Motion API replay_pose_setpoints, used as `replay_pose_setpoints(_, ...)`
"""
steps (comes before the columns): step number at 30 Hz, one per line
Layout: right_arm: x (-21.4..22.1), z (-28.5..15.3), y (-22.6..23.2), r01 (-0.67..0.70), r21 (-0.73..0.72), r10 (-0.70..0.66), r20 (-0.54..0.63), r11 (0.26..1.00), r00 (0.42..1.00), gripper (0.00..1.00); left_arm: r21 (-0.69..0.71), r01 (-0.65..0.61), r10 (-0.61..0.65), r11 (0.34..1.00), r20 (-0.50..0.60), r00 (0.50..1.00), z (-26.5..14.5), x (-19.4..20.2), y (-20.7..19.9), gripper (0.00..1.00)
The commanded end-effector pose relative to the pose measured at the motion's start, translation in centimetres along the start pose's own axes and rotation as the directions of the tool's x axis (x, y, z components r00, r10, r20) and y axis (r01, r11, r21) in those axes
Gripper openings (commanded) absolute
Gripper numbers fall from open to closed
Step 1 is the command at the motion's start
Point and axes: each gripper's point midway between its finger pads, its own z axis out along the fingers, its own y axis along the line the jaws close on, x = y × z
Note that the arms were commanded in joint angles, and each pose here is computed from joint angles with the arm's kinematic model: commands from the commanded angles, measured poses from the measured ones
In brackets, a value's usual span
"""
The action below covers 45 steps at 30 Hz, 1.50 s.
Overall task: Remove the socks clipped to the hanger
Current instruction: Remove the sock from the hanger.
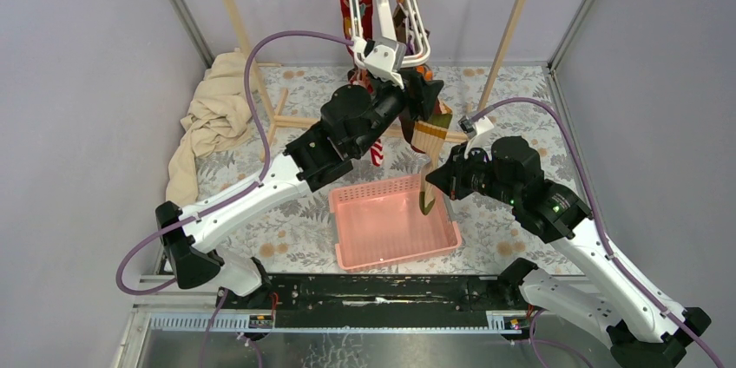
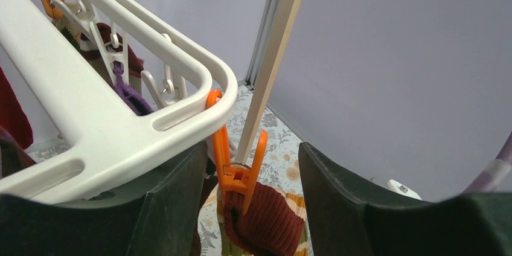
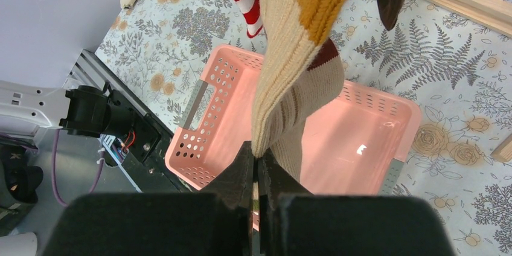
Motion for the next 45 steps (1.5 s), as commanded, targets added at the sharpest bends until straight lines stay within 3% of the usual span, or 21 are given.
replay_pose_setpoints(1, -0.7, -0.4, 0.9, 0.029, -0.038, -0.028, 0.025, 0.999, 0.999, 0.0, -0.004, 0.009, -0.008, 1.0, 0.095, 0.995, 0.1, -2.7, 0.5, 0.62)
replay_pose_setpoints(18, 0.1, 0.0, 0.6, 0.028, -0.033, -0.028, 0.002, 0.999, 1.0, 0.0, -0.008, 0.015, -0.014, 1.0, 0.105, 0.994, 0.1, -3.0, 1.3, 0.4)
replay_pose_setpoints(25, 0.2, 0.2, 0.5, 0.028, -0.035, -0.028, -0.007, 0.999, 1.0, 0.0, -0.016, 0.009, -0.007, 1.0, 0.1, 0.995, 0.1, -3.1, 1.5, 0.22)
replay_pose_setpoints(28, 0.4, 0.4, 0.5, 0.028, -0.038, -0.028, -0.013, 0.999, 1.0, 0.0, -0.023, 0.009, -0.007, 1.0, 0.099, 0.995, 0.0, -3.0, 1.7, 0.08)
replay_pose_setpoints(45, 4.2, 2.4, -1.4, 0.001, -0.004, -0.001, -0.107, 1.0, 0.994, 0.0, -0.049, 0.008, -0.003, 0.999, 0.099, 0.995, -0.7, -3.3, 2.5, 0.01)
